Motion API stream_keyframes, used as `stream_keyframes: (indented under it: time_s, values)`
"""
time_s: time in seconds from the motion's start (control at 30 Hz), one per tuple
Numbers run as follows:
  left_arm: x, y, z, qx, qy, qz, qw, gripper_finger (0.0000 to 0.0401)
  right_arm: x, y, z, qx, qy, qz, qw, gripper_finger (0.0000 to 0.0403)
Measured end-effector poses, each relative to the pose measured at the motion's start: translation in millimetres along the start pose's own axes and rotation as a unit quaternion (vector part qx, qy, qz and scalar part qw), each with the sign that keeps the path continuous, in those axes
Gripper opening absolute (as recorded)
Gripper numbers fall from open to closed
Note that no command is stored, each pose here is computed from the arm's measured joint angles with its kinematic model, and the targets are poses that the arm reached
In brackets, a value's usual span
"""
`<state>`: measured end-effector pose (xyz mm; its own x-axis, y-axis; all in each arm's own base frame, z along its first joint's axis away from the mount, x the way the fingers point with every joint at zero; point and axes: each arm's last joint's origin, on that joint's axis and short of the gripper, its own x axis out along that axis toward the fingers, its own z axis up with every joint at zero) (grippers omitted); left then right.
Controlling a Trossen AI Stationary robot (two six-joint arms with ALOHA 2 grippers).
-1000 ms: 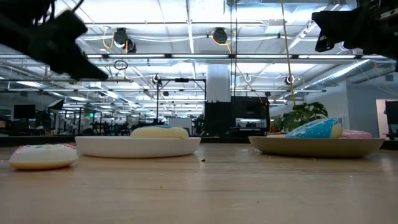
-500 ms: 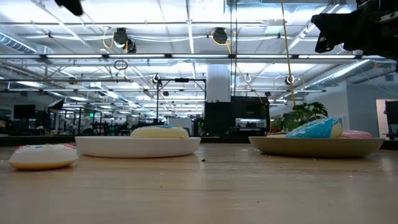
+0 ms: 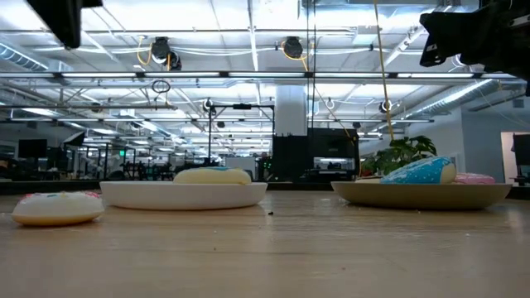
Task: Pick & Place donuts
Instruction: Put the small white donut on the white plate
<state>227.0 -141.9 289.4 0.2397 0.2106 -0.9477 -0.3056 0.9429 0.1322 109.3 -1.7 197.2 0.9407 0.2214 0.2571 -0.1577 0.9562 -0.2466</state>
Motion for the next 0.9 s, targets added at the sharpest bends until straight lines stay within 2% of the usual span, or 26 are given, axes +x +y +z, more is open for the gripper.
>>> stream_keyframes:
  time_s: [0.13,0.3,0.43,0.53,0.63,0.8,0.9]
  values:
    - [24,-18,2,0.008,0.025,-0.025,0.999,0.0100,0,0,0,0.000,0.001,0.000,1.000,0.0000]
    - [50,-29,0,0.011,0.049,0.013,0.999,0.0188,0,0,0,0.000,0.001,0.000,1.000,0.0000]
    - [71,-40,-10,0.047,0.069,-0.005,0.996,0.0229,0,0,-2,0.003,0.008,0.001,1.000,0.0000]
    - [76,-49,-15,0.068,0.054,-0.033,0.996,0.0238,0,0,-2,0.003,0.009,0.002,1.000,0.0000]
    - [76,-51,-6,0.070,0.029,-0.057,0.995,0.0239,0,0,-2,0.003,0.009,0.001,1.000,0.0000]
    - [81,-48,14,0.008,-0.005,-0.084,0.996,0.0234,0,0,-2,0.009,0.008,0.001,1.000,0.0000]
    - [92,-51,22,0.002,0.006,-0.103,0.995,0.0220,0,0,-2,0.009,0.009,0.001,1.000,0.0000]
